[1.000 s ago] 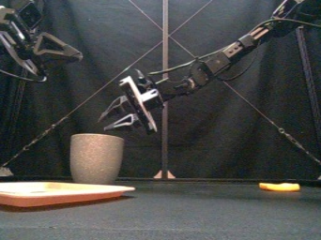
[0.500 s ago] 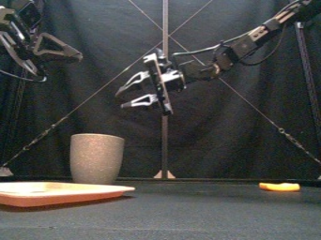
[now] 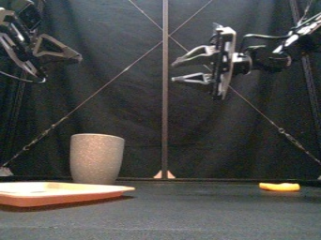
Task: Pick the chip then place it in the grey bowl
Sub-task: Drop chip in the grey bowl and return to neutral
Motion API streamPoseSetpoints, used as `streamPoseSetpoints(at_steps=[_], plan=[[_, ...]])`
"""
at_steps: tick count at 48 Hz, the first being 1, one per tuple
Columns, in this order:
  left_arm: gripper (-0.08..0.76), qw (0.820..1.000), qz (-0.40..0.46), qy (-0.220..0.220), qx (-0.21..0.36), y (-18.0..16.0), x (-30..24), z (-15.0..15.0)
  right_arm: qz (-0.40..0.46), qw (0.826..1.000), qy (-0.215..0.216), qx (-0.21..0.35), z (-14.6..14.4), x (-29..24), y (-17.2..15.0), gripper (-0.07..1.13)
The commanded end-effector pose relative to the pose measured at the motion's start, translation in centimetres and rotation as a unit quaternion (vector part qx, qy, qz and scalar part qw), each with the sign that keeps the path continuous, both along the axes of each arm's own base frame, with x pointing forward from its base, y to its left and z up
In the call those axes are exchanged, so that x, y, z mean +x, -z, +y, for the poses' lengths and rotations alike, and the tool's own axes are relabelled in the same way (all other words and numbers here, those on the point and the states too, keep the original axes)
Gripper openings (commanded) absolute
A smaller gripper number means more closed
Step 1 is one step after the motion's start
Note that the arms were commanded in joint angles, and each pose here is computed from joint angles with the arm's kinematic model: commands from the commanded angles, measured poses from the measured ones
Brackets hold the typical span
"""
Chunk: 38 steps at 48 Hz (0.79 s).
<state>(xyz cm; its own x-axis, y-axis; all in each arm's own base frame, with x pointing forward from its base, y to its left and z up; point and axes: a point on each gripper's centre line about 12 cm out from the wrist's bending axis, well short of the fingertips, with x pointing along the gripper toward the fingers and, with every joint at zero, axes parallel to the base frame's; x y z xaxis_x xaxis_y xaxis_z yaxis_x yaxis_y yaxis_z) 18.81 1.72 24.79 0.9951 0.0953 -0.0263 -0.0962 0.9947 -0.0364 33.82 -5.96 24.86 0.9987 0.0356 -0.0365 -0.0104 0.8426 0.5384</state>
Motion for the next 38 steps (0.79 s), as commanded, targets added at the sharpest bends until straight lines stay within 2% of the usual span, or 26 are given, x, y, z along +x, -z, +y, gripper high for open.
streamPoseSetpoints(at_steps=[1, 10, 21, 38], plan=[[-0.017, 1.000, -0.008, -0.005, 0.001, -0.5, 0.1, 0.2, -0.017, 1.000, -0.020, -0.016, 1.7, -2.8, -0.8, 0.78], [-0.017, 1.000, -0.008, -0.009, 0.001, -0.4, 0.1, 0.4, 0.017, 0.998, -0.036, -0.054, 3.0, -6.1, 0.6, 0.78], [-0.017, 1.000, -0.006, -0.011, -0.002, -0.2, 0.0, 0.4, 0.065, 0.990, -0.039, -0.118, 3.2, -7.4, 1.5, 0.78], [-0.017, 1.000, 0.001, -0.013, -0.004, 0.6, -0.2, 0.4, 0.056, 0.987, -0.038, -0.148, 2.7, -6.4, -0.2, 0.78]])
